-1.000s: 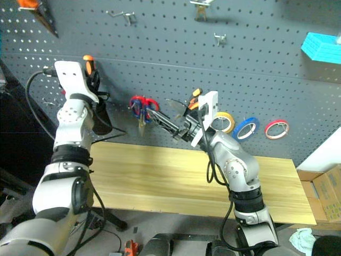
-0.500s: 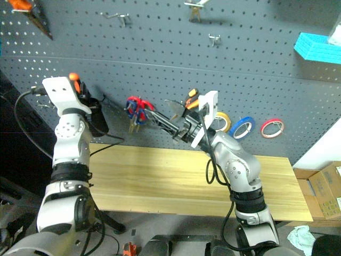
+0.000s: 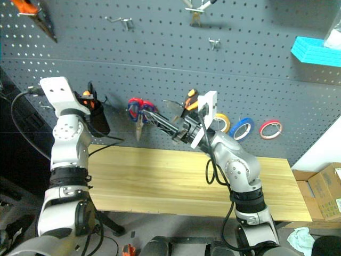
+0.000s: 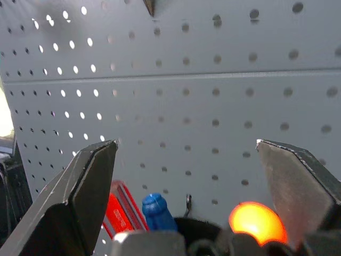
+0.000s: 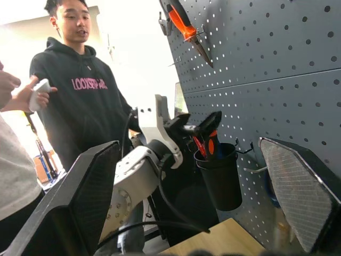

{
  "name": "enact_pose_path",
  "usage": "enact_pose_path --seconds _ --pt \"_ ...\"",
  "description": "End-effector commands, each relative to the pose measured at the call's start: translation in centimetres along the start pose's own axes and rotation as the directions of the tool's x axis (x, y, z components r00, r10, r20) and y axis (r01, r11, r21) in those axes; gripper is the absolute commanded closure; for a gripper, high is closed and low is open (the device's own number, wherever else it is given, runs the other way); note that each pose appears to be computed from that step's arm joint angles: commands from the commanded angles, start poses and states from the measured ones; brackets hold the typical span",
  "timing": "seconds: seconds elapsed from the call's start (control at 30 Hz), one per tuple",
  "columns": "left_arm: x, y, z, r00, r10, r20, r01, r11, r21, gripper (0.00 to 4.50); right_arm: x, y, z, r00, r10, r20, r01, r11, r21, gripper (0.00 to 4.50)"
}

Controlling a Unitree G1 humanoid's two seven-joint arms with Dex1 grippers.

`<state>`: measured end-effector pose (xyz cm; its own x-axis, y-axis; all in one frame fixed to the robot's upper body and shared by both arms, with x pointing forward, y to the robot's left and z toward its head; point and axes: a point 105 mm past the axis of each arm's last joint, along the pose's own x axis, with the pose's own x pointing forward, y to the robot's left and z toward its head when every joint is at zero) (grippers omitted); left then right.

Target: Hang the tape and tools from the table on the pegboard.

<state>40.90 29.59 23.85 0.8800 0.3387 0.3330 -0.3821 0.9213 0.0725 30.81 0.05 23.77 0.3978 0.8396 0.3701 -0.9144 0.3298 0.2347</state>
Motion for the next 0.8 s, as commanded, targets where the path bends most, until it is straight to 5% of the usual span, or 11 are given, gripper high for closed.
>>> enact_pose_path --seconds 0.03,0.2,0.4,0.57,0.8 --pt "-0.1 -0.5 4.2 0.993 -0.02 0.116 0.025 0.999 -0.038 0.01 0.0 0.2 2.0 0.998 -0.015 0.056 0.02 0.996 -0.089 0.0" --pt "-2.0 -4.6 7.8 0.961 -0.188 0.202 0.212 0.972 -0.102 0.01 -0.9 0.0 2.7 0.996 -0.064 0.056 0.073 0.979 -0.192 0.0" --pt "-6.1 -11.0 7.2 0.889 -0.431 0.153 0.451 0.883 -0.133 0.01 -2.7 -1.3 -0.1 0.971 -0.238 -0.019 0.219 0.92 -0.324 0.0" --pt "-11.4 -12.9 0.0 0.84 -0.534 -0.097 0.508 0.836 -0.209 0.01 -6.7 -4.9 -3.0 0.844 -0.531 -0.074 0.433 0.757 -0.489 0.0" --pt "-15.8 -8.2 -9.0 0.829 -0.399 -0.392 0.325 0.914 -0.243 0.01 -13.7 -8.4 -4.8 0.617 -0.785 -0.054 0.624 0.53 -0.573 0.0"
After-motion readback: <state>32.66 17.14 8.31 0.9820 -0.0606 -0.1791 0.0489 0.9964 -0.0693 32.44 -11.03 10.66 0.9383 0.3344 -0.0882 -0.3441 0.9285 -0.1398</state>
